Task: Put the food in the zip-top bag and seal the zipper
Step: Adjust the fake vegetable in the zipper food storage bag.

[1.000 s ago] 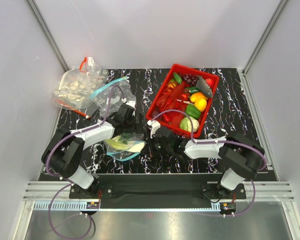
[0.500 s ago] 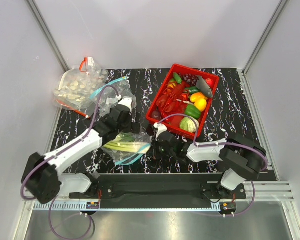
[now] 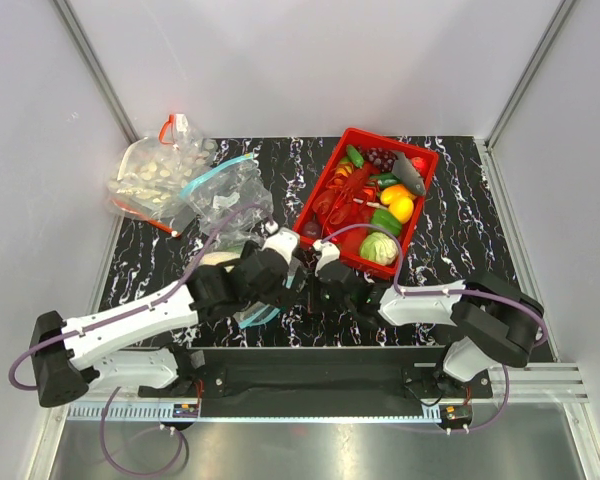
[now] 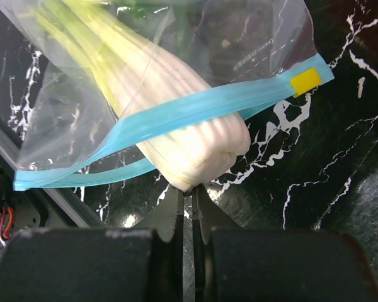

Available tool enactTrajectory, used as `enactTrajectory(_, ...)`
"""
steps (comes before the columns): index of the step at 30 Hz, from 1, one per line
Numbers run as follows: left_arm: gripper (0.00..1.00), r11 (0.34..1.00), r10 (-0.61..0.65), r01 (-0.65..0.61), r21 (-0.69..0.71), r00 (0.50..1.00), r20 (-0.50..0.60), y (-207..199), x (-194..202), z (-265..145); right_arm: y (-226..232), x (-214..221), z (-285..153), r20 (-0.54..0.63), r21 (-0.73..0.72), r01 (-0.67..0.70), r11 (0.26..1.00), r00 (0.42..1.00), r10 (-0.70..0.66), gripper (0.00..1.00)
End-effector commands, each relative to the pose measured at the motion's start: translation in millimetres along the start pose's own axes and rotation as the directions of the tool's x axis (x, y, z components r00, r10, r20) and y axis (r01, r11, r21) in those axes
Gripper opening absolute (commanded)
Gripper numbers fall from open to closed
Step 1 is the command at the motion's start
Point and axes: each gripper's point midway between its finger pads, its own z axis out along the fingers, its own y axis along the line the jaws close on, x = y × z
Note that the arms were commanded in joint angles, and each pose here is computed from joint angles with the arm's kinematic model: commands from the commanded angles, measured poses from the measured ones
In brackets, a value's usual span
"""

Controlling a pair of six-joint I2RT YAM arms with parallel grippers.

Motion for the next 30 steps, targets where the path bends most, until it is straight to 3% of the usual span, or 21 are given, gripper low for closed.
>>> enactTrajectory(1, 0.99, 0.997, 0.061, -0.06, 0.042, 0.998, -0.026, -16, 15, -6, 20, -31, -8, 0.105, -0.039, -0.012, 0.999, 0.994, 0.016, 0.0)
enactTrajectory(8, 0.96, 0.996, 0.088, -0.087, 0.011, 0.992, -0.086, -17, 44, 15, 26, -36, -10, 0.107, -0.046, -0.01, 0.999, 0.994, 0.015, 0.0)
enactTrajectory(15, 0.83, 0.991, 0.061, -0.078, -0.112, 0.987, -0.148, -3, 62, 34, 27, -39, -11, 0.116, -0.052, -0.012, 0.999, 0.993, 0.018, 0.0)
enactTrajectory(18, 0.72, 0.986, 0.06, -0.087, -0.143, 0.981, -0.185, 0, 71, 44, 30, -41, -13, 0.122, -0.059, -0.011, 0.998, 0.992, 0.018, 0.0)
enactTrajectory(21, 0.53, 0.974, 0.062, -0.106, -0.2, 0.975, -0.212, 7, 75, 50, 31, -42, -13, 0.12, -0.061, -0.009, 0.998, 0.993, 0.016, 0.0)
enactTrajectory(22, 0.43, 0.968, 0.068, -0.116, -0.221, 0.974, -0.214, 10, 74, 50, 32, -43, -14, 0.118, -0.065, -0.003, 0.998, 0.993, 0.011, 0.0)
enactTrajectory(23, 0.25, 0.965, 0.071, -0.118, -0.234, 0.977, -0.201, 10, 66, 49, 33, -43, -14, 0.116, -0.065, -0.003, 0.998, 0.993, 0.01, 0.0)
enactTrajectory(26, 0.0, 0.968, 0.118, -0.151, -0.199, 0.978, -0.172, 2, 40, 37, 38, -45, -18, 0.111, -0.082, 0.015, 0.997, 0.994, -0.005, 0.0)
enactTrajectory(30, 0.0, 0.966, 0.224, -0.235, -0.104, 0.968, -0.112, -20, -1, 6, 53, -62, -44, 0.119, -0.112, 0.067, 0.991, 0.991, -0.054, 0.0)
